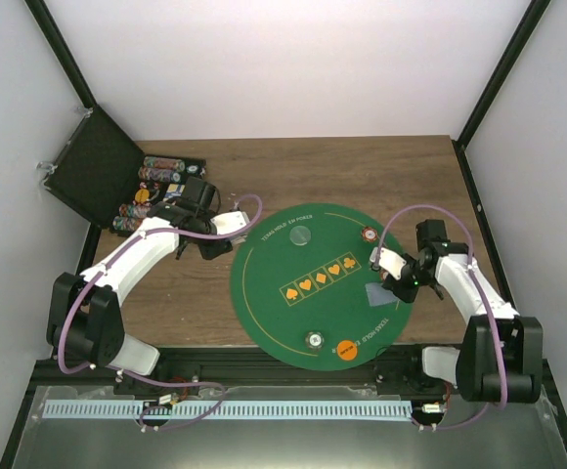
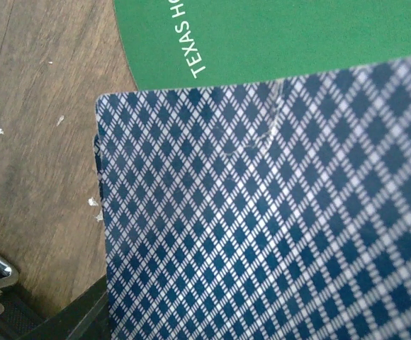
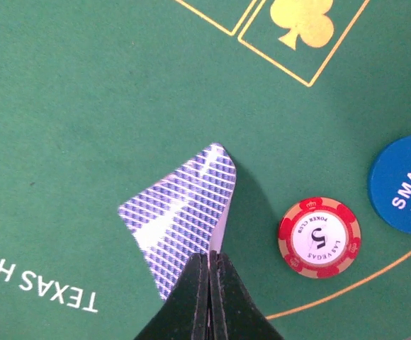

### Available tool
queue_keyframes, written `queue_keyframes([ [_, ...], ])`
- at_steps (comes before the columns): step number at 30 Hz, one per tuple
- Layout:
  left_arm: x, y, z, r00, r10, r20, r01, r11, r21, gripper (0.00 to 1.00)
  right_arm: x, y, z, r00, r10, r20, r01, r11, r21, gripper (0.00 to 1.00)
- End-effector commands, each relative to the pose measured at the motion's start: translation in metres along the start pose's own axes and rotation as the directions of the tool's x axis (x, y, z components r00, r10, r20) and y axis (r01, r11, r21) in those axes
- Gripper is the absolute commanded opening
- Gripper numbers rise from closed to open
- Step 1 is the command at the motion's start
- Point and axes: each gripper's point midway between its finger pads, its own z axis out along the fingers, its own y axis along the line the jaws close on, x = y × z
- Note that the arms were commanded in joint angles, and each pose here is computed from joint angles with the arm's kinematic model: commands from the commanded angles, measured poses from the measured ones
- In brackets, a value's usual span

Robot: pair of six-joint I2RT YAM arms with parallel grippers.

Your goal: Distribute texas hold em gaming equipment

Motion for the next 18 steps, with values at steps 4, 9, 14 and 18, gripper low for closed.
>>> queue_keyframes([
  [4, -0.009, 0.005, -0.007, 0.999, 0.004, 0.034, -0.004, 1.0, -0.007, 0.52, 0.005, -0.016, 0.012, 0.998, -0.057, -0.039, 0.058, 0.998, 0.031, 0.01],
  [9, -0.011, 0.007, -0.008, 0.999, 0.004, 0.037, -0.004, 1.0, -0.007, 0.52, 0.01, -0.021, 0.014, 0.996, -0.063, -0.061, 0.067, 0.996, 0.065, 0.01],
  [14, -0.012, 0.006, -0.008, 0.999, 0.003, 0.035, -0.003, 1.0, 0.003, 0.52, 0.017, -0.028, 0.014, 0.993, -0.039, -0.108, 0.049, 0.994, 0.094, 0.06],
  [18, -0.014, 0.004, -0.009, 0.999, 0.004, 0.043, -0.005, 1.0, 0.014, 0.52, 0.019, -0.039, 0.009, 0.992, -0.024, -0.126, 0.044, 0.986, 0.159, 0.32],
])
